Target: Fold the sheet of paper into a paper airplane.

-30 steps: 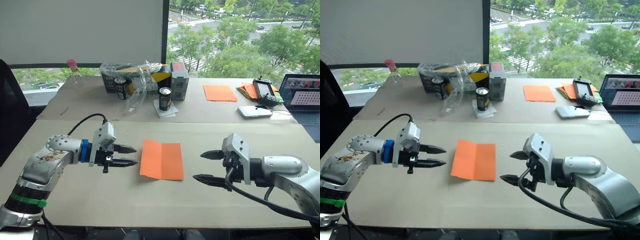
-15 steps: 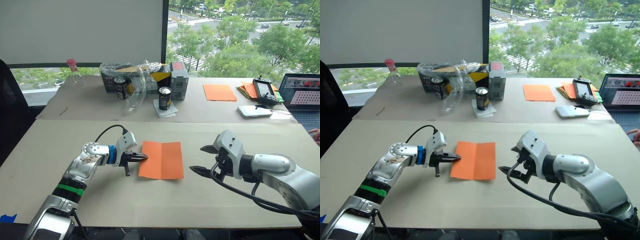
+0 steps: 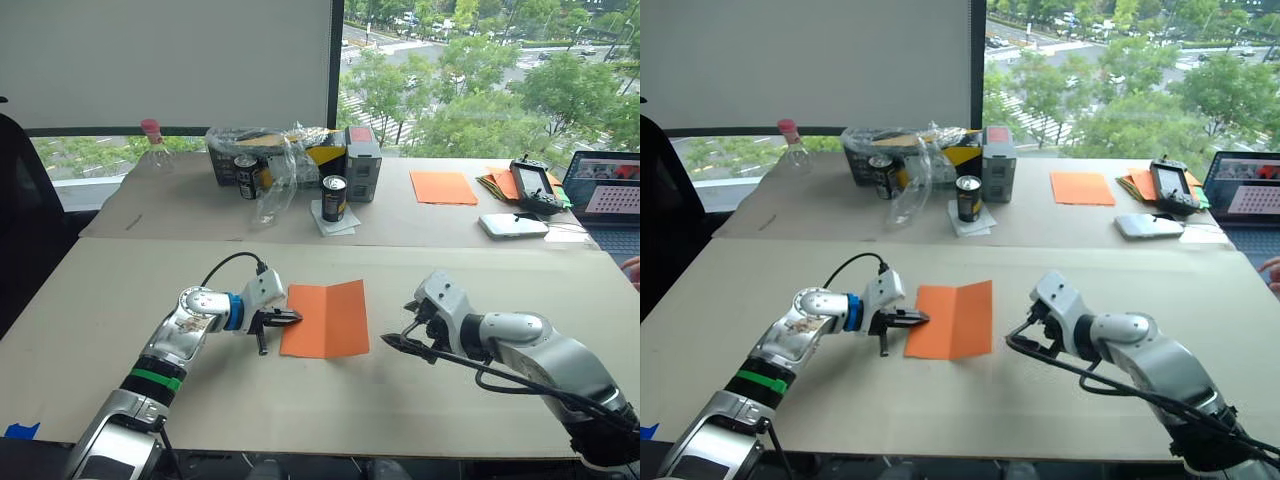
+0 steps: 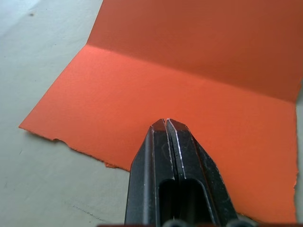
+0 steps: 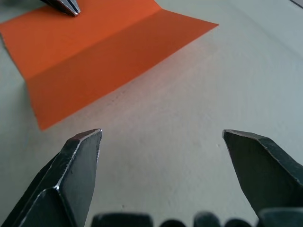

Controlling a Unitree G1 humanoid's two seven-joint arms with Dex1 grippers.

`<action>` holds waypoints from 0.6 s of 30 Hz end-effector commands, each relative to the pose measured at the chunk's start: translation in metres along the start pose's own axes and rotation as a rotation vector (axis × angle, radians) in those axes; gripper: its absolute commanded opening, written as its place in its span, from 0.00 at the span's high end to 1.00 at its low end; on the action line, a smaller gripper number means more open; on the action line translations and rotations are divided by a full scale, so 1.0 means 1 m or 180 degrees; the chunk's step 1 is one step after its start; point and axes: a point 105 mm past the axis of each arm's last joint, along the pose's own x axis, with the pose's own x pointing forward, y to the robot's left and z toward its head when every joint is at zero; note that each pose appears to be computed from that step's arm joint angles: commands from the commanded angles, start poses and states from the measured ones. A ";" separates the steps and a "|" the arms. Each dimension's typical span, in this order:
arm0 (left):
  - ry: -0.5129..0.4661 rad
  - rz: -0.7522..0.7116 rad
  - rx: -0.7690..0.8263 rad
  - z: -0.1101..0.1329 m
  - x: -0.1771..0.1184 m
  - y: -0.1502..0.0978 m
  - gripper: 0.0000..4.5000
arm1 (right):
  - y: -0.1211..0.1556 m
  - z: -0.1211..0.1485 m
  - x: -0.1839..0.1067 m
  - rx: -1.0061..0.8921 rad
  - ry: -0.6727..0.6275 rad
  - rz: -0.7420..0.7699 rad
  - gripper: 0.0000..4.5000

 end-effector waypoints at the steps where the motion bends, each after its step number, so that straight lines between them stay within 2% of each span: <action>1: 0.0211 -0.0057 -0.0110 -0.021 0.004 -0.010 1.00 | -0.003 0.013 0.004 -0.0185 -0.0154 0.0026 0.27; 7: 0.0167 -0.0035 -0.0162 -0.020 0.006 -0.013 1.00 | 0.012 0.019 0.022 -0.0169 -0.0321 0.0360 0.73; 10: 0.0152 -0.0041 -0.0171 -0.019 0.009 -0.016 1.00 | 0.015 0.033 0.028 -0.0065 -0.0548 0.0449 0.97; 11: 0.0144 -0.0044 -0.0175 -0.018 0.009 -0.016 1.00 | 0.015 0.037 0.029 -0.0046 -0.0602 0.0464 0.99; 18: 0.0176 -0.0018 -0.0218 -0.022 0.007 -0.016 1.00 | 0.036 0.073 0.044 0.0016 -0.0977 0.0754 0.99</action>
